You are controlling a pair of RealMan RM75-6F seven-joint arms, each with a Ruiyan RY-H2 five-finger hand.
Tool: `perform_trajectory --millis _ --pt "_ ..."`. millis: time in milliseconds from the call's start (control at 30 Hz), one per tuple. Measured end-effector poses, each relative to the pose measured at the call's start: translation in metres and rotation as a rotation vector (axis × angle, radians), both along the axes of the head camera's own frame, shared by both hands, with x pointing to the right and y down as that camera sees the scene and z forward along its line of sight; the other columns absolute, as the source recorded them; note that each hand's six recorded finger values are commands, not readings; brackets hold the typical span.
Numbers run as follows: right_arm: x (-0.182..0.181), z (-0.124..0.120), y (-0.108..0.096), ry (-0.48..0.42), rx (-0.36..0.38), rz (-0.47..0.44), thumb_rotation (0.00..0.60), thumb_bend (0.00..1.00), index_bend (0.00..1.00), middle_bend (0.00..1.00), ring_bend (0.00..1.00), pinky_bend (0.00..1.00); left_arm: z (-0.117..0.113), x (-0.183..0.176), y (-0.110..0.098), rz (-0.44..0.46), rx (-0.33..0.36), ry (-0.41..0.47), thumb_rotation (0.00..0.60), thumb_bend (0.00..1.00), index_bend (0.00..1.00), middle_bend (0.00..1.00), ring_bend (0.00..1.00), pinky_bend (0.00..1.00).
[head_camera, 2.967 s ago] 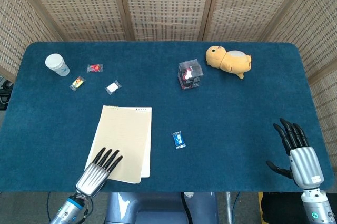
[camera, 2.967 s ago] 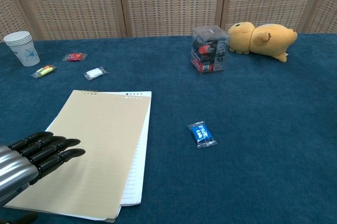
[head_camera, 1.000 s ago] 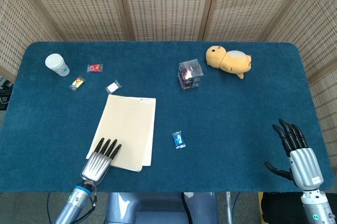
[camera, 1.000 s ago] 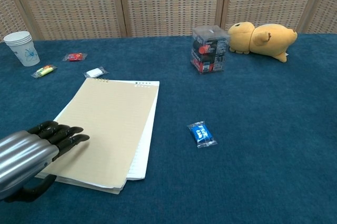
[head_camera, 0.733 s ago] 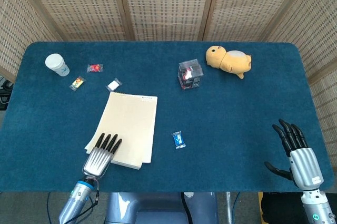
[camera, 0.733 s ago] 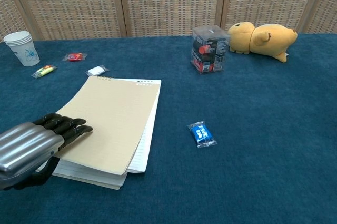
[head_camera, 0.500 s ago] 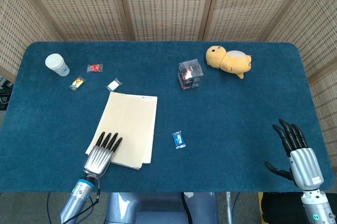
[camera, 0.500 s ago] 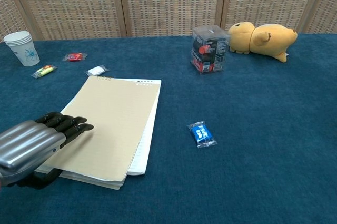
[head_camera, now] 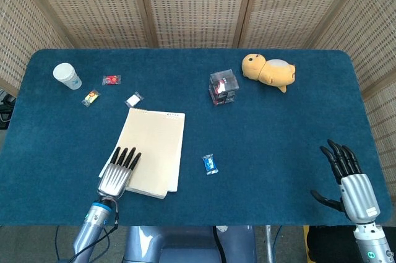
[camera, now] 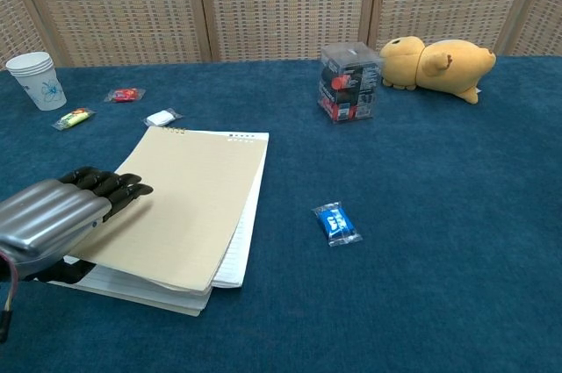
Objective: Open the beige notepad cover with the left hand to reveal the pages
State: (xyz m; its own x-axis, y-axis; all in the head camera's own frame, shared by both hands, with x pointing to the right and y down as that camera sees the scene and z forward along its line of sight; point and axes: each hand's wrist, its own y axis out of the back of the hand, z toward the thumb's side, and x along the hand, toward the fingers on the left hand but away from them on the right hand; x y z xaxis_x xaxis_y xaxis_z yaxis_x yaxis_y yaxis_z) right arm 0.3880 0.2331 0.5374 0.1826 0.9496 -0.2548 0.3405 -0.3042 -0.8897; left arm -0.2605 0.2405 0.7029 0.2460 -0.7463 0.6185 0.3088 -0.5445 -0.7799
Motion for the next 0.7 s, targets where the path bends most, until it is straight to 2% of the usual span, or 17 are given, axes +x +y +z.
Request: perform_trajectory --millis 233,333,433,500,600,700 --pt "0.000 0.000 0.000 -0.002 -0.002 0.000 0.600 0.03 0.04 0.00 0.00 0.00 0.004 0.002 -0.013 -0.017 0.013 -0.016 0.600 0.62 0.00 0.00 0.00 0.00" --pt "0.000 0.001 0.000 0.000 -0.004 -0.001 0.600 0.03 0.04 0.00 0.00 0.00 0.004 0.005 -0.023 -0.032 0.030 -0.008 0.600 0.62 0.07 0.00 0.00 0.00" --pt "0.000 0.001 0.000 -0.002 -0.005 -0.001 0.600 0.03 0.04 0.00 0.00 0.00 0.003 0.008 -0.031 -0.046 0.043 0.000 0.600 0.62 0.21 0.00 0.00 0.01" --pt "0.001 0.001 0.000 -0.003 -0.006 0.000 0.600 0.03 0.05 0.00 0.00 0.00 0.003 0.009 -0.037 -0.058 0.049 0.004 0.600 0.63 0.44 0.00 0.00 0.03" --pt "0.001 0.001 -0.001 -0.007 -0.008 0.002 0.600 0.03 0.05 0.00 0.00 0.00 0.002 0.012 -0.043 -0.074 0.063 0.018 0.600 0.64 0.68 0.00 0.00 0.09" --pt "0.002 0.000 -0.001 -0.008 -0.007 0.003 0.600 0.03 0.05 0.00 0.00 0.00 -0.001 0.013 -0.046 -0.085 0.083 0.039 0.600 0.65 0.79 0.00 0.00 0.11"
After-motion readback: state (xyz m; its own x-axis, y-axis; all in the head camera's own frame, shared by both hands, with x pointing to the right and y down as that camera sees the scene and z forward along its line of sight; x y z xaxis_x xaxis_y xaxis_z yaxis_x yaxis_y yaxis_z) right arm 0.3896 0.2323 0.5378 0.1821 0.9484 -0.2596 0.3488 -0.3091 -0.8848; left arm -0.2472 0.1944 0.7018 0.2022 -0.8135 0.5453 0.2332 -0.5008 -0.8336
